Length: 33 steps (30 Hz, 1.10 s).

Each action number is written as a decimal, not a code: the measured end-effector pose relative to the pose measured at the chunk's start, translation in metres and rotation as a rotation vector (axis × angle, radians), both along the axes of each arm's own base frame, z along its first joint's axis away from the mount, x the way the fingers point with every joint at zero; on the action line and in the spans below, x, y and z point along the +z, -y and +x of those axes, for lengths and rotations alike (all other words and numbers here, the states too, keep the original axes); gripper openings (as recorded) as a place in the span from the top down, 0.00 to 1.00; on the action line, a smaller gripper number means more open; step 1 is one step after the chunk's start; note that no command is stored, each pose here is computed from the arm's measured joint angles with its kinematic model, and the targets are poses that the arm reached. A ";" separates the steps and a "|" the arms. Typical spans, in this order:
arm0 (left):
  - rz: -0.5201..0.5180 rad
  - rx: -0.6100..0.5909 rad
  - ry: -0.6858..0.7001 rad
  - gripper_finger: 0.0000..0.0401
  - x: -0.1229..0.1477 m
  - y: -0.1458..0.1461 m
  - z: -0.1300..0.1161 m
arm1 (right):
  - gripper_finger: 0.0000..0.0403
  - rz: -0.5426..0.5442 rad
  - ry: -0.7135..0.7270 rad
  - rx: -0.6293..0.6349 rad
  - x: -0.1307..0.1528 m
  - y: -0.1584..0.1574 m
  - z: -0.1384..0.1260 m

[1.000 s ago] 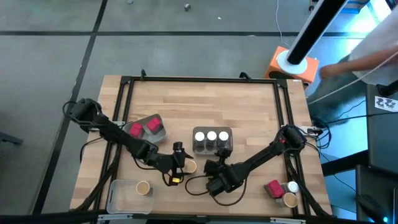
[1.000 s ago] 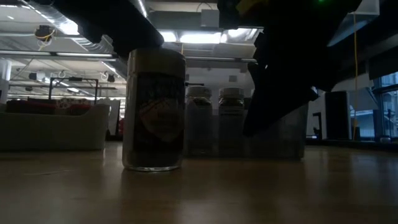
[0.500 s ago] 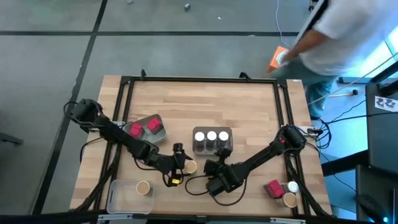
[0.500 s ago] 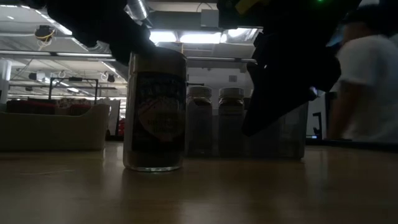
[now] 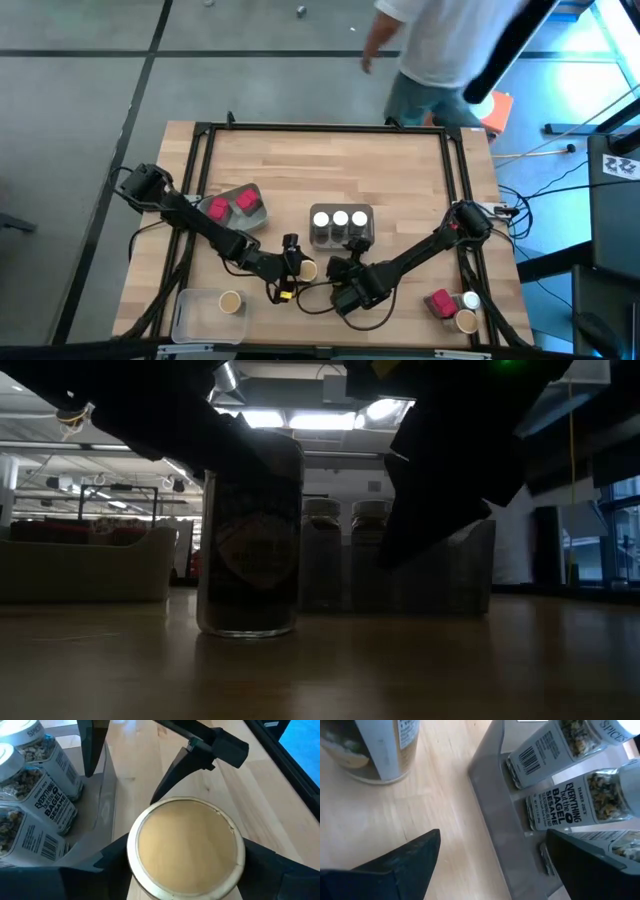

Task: Sort spices by type
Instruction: Put the top gold seasoning bottle into the transparent bin

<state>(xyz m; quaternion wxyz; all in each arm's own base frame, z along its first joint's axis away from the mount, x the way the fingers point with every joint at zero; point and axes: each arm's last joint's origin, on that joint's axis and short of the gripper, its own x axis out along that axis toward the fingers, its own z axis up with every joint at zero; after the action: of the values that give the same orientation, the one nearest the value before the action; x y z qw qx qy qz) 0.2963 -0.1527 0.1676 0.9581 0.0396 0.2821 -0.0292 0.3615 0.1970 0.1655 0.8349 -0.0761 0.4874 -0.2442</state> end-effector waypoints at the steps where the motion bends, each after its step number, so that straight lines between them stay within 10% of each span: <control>1: 0.000 0.000 0.000 0.36 0.000 0.000 0.000 | 0.11 0.000 0.003 0.000 0.000 0.000 0.000; 22: 0.019 -0.076 -0.110 0.36 0.101 0.021 -0.064 | 0.11 -0.012 0.017 0.002 0.000 0.000 0.001; 33: -0.180 -0.061 -0.209 0.36 0.146 0.020 -0.124 | 0.11 -0.013 0.024 0.017 0.001 -0.001 0.003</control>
<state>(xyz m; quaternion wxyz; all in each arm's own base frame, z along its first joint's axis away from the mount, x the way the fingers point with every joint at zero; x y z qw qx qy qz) 0.1722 -0.1722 0.3136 0.9218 -0.0413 0.3754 -0.0874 0.3641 0.1980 0.1662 0.8423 -0.0827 0.4750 -0.2411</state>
